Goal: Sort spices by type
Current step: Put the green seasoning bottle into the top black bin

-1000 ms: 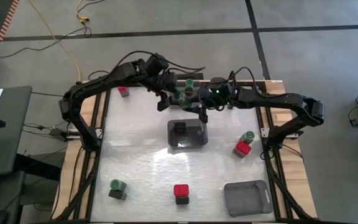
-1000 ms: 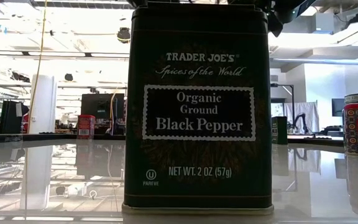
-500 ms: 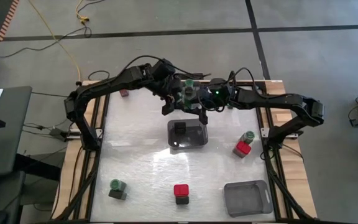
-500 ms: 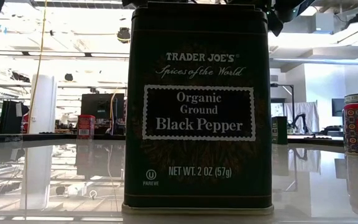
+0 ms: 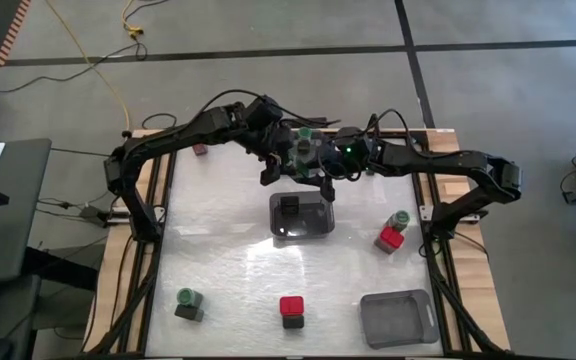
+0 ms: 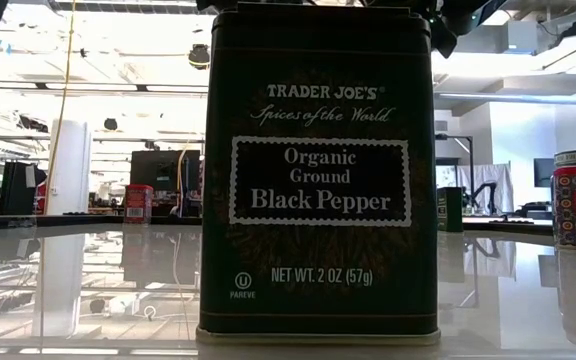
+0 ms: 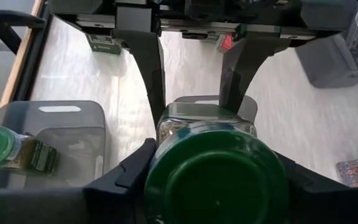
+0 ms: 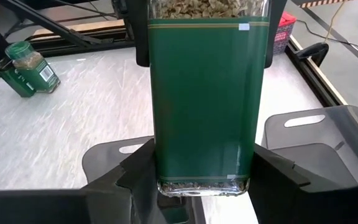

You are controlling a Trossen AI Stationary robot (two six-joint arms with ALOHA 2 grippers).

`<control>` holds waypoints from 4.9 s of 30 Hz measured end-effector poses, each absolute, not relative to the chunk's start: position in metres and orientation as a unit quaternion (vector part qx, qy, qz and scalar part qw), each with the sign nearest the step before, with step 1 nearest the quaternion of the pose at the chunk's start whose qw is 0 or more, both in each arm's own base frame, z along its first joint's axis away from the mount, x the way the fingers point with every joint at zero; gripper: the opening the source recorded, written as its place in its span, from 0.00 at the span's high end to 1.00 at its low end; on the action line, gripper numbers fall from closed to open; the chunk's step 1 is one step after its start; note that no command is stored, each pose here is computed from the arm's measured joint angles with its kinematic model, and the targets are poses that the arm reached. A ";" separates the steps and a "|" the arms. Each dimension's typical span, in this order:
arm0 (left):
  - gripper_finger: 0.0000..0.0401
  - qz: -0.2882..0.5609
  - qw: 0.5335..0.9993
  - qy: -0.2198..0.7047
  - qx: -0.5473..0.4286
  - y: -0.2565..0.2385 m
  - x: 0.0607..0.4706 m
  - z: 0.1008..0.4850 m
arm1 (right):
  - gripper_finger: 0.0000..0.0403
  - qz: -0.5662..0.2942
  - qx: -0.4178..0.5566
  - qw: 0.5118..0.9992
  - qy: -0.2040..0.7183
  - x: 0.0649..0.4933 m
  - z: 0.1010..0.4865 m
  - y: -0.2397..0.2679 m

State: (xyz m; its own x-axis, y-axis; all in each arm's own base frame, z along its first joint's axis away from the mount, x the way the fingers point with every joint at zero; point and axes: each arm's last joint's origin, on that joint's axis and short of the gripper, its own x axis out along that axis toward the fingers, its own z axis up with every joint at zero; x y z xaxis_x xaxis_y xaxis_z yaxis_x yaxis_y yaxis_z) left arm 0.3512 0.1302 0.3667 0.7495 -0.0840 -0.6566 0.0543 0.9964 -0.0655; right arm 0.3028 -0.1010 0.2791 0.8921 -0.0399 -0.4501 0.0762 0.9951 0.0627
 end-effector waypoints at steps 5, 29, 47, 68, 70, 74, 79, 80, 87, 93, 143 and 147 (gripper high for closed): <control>0.53 -0.039 0.935 0.352 -0.015 0.130 0.351 0.367 | 0.45 -0.030 0.039 0.972 0.231 0.303 0.279 -0.101; 0.53 -0.015 0.933 0.360 0.004 0.131 0.351 0.366 | 0.27 -0.044 0.070 0.965 0.250 0.299 0.277 -0.103; 0.53 0.116 0.917 0.381 -0.005 0.197 0.329 0.358 | 0.14 -0.125 0.192 0.935 0.270 0.246 0.302 -0.116; 0.53 0.053 0.870 0.489 0.027 0.267 0.350 0.288 | 0.14 -0.137 0.237 0.927 0.257 0.247 0.303 -0.117; 0.53 0.050 0.865 0.497 0.043 0.271 0.355 0.281 | 0.14 -0.139 0.243 0.925 0.256 0.247 0.303 -0.117; 0.53 0.043 0.853 0.517 0.050 0.277 0.362 0.263 | 0.14 -0.142 0.252 0.922 0.256 0.247 0.303 -0.116; 0.50 0.039 0.842 0.535 0.059 0.282 0.367 0.246 | 0.14 -0.144 0.259 0.920 0.255 0.247 0.303 -0.116; 0.50 0.039 0.842 0.534 0.061 0.283 0.368 0.244 | 0.14 -0.145 0.263 0.919 0.255 0.247 0.303 -0.116; 0.49 0.053 0.856 0.507 0.087 0.288 0.372 0.248 | 0.14 -0.158 0.262 0.917 0.255 0.247 0.303 -0.117; 0.49 0.041 0.843 0.532 0.062 0.289 0.368 0.236 | 0.14 -0.159 0.262 0.917 0.255 0.247 0.303 -0.117; 0.47 0.055 0.857 0.509 0.060 0.286 0.376 0.227 | 0.14 -0.162 0.270 0.910 0.269 0.245 0.300 -0.116; 0.42 0.065 0.860 0.501 0.068 0.288 0.377 0.229 | 0.14 -0.162 0.270 0.910 0.269 0.245 0.300 -0.116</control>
